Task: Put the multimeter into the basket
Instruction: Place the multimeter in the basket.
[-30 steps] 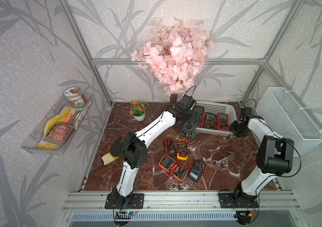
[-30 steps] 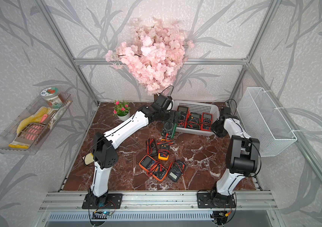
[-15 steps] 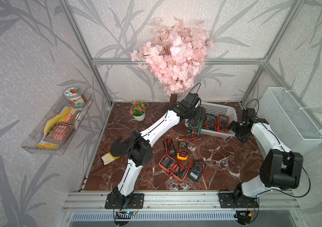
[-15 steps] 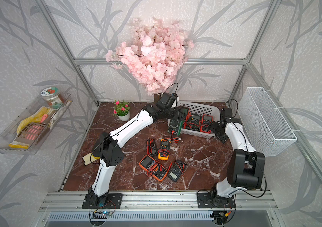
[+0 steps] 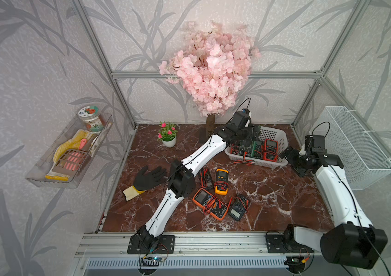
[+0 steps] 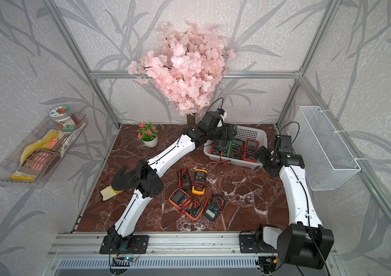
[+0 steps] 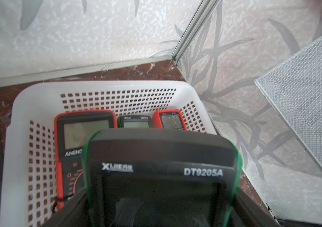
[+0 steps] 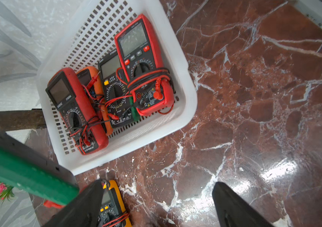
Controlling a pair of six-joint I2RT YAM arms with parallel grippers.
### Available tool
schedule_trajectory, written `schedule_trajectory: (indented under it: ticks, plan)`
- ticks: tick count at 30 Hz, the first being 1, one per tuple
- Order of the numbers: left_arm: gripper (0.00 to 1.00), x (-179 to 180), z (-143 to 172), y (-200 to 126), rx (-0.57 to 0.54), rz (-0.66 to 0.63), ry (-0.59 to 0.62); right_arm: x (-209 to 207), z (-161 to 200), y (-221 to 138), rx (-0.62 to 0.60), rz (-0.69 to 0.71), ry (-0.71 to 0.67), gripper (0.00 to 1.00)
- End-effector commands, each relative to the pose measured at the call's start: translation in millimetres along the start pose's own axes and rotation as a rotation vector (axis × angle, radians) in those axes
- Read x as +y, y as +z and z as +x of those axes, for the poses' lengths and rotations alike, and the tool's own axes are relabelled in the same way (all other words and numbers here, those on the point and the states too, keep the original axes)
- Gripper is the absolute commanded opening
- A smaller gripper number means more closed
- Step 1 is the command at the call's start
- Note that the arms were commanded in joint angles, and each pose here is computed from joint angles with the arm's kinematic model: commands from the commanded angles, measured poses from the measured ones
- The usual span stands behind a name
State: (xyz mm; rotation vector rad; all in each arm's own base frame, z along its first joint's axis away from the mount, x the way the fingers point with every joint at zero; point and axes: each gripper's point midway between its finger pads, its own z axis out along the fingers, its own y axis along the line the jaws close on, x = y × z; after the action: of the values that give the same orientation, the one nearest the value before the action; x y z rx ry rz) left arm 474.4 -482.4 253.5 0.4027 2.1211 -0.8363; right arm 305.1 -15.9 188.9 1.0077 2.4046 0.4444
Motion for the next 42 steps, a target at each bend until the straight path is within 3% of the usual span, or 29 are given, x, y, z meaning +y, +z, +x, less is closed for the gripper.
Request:
schedule_trajectory:
  ticks: [1, 8, 14, 31, 40, 42]
  plan:
    - [0.54, -30, -52, -6, -0.204, 0.099, 0.019, -3, 20, 7, 0.055, -0.033, 0.017, 0.92]
    - [0.55, -48, -77, 0, -0.386, 0.101, 0.097, -10, 34, 9, 0.067, -0.059, 0.011, 0.92]
    - [0.58, -51, -75, 10, -0.429, 0.075, 0.12, -17, 39, 8, 0.047, -0.054, 0.013, 0.92]
    - [0.64, -2, -4, 63, -0.239, -0.074, 0.144, -20, 43, 10, 0.049, -0.058, 0.021, 0.93]
    - [0.86, 10, 22, 77, -0.179, -0.11, 0.117, -18, 40, 7, 0.039, -0.059, 0.017, 0.93]
    - [0.96, 15, 28, 80, -0.162, -0.12, 0.106, -17, 38, 7, 0.037, -0.058, 0.016, 0.92]
